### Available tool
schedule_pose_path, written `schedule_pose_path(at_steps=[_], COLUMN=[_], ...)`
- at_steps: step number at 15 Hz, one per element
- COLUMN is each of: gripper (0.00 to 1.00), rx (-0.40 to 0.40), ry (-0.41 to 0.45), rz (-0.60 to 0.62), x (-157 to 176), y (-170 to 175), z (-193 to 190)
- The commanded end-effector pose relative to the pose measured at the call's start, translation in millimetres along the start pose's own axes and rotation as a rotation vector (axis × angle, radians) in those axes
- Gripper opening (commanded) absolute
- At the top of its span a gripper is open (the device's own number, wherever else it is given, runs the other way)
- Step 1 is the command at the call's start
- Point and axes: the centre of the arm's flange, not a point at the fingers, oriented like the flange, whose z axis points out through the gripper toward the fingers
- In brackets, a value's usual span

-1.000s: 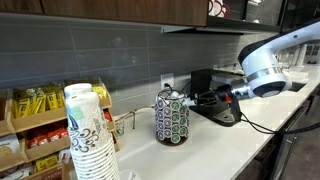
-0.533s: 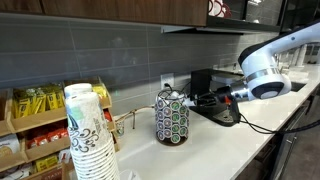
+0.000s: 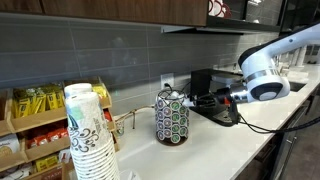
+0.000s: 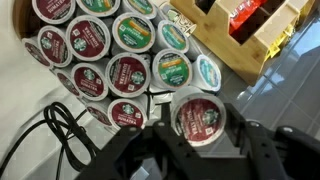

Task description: Put the cup in the cupholder

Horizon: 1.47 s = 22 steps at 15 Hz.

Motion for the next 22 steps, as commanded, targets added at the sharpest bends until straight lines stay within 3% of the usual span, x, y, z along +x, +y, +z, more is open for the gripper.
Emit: schedule_pose_path(at_steps=[1,14,22], gripper=[0.29,0.29,0.29], rx=[0.020,0.023,0.025], ry=[0.026,0.087,0.066], rz=[0.002,0.009,0.019], x=[-2,5,3], y=[10,24,27], z=[8,11,15])
